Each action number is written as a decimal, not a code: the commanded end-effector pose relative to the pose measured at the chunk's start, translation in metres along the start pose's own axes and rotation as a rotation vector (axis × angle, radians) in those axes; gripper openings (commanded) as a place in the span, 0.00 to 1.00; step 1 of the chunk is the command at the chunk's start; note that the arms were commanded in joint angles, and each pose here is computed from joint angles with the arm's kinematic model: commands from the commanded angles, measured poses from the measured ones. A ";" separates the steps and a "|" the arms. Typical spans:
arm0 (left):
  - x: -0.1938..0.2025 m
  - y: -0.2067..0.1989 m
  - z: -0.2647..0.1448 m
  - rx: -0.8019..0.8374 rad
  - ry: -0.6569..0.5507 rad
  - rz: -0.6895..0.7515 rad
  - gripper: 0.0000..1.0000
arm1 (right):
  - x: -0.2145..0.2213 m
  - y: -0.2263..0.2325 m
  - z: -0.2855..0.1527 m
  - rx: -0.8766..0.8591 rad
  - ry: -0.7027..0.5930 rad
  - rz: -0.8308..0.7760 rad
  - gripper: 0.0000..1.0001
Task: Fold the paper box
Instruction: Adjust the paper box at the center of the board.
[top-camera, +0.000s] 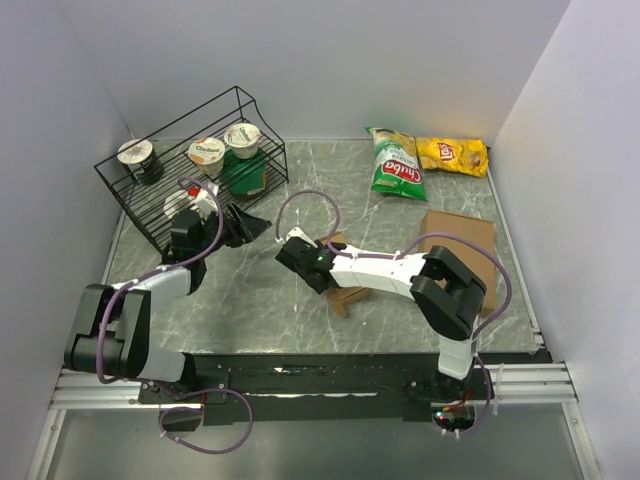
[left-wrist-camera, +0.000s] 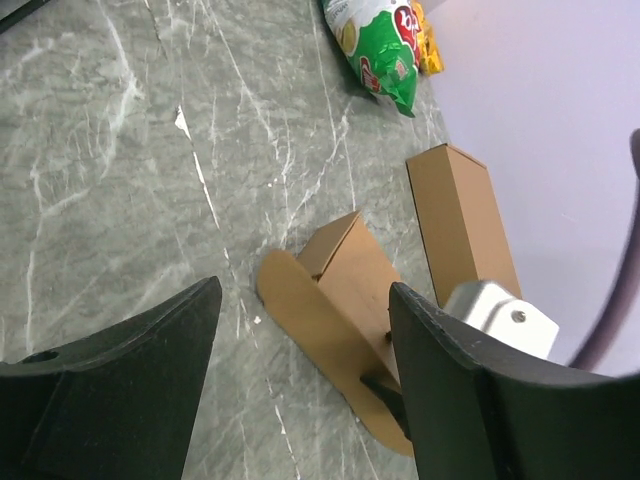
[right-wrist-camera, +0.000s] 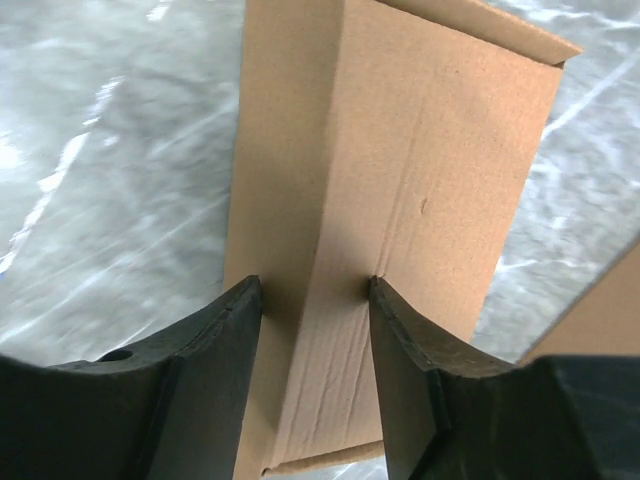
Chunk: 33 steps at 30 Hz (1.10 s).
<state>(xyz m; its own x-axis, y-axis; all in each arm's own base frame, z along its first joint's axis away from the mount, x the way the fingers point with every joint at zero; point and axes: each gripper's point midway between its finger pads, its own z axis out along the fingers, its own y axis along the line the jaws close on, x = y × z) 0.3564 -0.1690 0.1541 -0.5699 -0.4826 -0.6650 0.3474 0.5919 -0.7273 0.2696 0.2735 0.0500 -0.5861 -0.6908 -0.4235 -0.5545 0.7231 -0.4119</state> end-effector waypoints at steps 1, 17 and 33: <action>-0.008 -0.010 0.003 0.039 0.007 0.030 0.74 | 0.005 0.036 -0.019 -0.210 0.028 0.039 0.05; 0.001 -0.003 0.003 0.033 0.031 0.029 0.76 | -0.030 -0.016 -0.055 -0.343 -0.086 0.121 1.00; 0.006 0.000 0.005 0.034 0.056 0.016 0.78 | -0.013 -0.026 -0.011 -0.418 -0.020 0.195 1.00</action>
<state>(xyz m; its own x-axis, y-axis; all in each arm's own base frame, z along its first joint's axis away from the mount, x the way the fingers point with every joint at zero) 0.3498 -0.1730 0.1354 -0.6295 -0.4440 -0.6376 0.3313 0.5890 -0.7371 0.2839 0.2617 0.0877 -0.6812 -0.5492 -0.4840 -0.6248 0.7808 -0.0066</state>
